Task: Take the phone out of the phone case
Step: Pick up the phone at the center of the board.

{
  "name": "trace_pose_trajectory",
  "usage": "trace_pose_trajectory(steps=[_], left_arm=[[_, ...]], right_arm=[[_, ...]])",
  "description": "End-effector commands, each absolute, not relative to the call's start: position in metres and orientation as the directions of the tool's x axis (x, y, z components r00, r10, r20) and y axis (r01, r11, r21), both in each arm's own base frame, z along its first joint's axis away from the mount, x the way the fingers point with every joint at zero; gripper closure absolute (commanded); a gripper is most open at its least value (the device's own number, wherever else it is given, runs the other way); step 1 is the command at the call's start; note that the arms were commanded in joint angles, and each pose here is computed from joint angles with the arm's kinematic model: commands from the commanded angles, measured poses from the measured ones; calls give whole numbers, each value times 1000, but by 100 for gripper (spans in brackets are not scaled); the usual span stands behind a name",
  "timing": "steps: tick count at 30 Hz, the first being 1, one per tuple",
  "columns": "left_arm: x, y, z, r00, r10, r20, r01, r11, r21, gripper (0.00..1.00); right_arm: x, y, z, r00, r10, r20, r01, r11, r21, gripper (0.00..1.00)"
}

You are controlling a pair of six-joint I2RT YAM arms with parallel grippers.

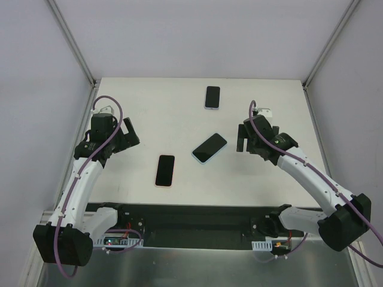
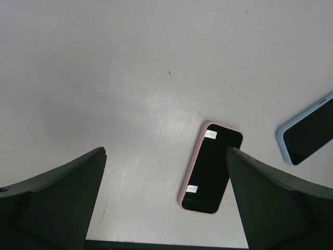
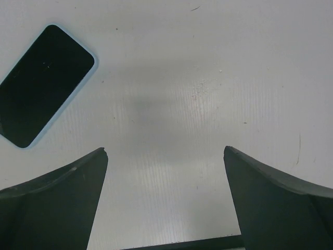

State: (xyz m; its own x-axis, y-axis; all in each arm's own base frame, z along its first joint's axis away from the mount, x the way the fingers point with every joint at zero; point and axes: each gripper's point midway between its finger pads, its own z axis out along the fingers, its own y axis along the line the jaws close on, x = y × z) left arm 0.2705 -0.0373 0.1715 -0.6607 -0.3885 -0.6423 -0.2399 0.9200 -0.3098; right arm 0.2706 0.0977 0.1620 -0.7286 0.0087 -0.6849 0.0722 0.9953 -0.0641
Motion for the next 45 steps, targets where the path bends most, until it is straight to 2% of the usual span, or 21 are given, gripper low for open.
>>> trace_pose_trajectory(steps=[1, 12, 17, 22, 23, 24, 25, 28, 29, 33, 35, 38, 45], left_arm=[[279, -39, 187, -630, -391, -671, -220, 918, -329, 1], [279, -56, 186, -685, -331, -649, -124, 931, -343, 1], [280, -103, 181, -763, -93, -639, 52, 978, -204, 1], [291, -165, 154, -849, 79, -523, 210, 958, -195, 1], [298, -181, 162, -841, 99, -531, 244, 947, -209, 1], [300, -189, 144, -871, 133, -473, 254, 946, -201, 1], [303, -198, 140, -875, 160, -457, 279, 938, -207, 1], [311, -235, 133, -862, 259, -436, 374, 905, -202, 1], [317, -247, 140, -842, 283, -460, 406, 893, -194, 1], [308, -289, 122, -780, 451, -433, 546, 829, -120, 1], [305, -298, 118, -753, 503, -424, 590, 801, -97, 1], [295, -308, 101, -741, 571, -355, 637, 764, -101, 1], [292, -315, 63, -696, 671, -258, 685, 727, 44, 1]], right_arm=[[271, 98, 173, -699, 15, -715, 76, 996, -53, 4], [265, 102, 166, -718, 42, -694, 75, 997, -18, 4], [259, 109, 163, -730, 65, -681, 75, 997, 14, 4], [246, 108, 161, -736, 113, -668, 105, 993, 53, 4], [242, 106, 159, -744, 112, -659, 107, 993, 47, 4], [239, 104, 160, -741, 126, -659, 120, 991, 55, 4], [237, 104, 159, -744, 139, -654, 131, 989, 61, 4], [225, 98, 161, -749, 162, -642, 149, 986, 75, 4], [220, 95, 159, -754, 171, -634, 162, 984, 74, 4], [206, 85, 168, -728, 216, -651, 184, 976, 118, 4], [200, 80, 170, -719, 227, -656, 194, 973, 124, 4], [192, 73, 174, -703, 245, -668, 204, 969, 141, 4], [185, 66, 177, -685, 272, -676, 227, 961, 157, 4]])
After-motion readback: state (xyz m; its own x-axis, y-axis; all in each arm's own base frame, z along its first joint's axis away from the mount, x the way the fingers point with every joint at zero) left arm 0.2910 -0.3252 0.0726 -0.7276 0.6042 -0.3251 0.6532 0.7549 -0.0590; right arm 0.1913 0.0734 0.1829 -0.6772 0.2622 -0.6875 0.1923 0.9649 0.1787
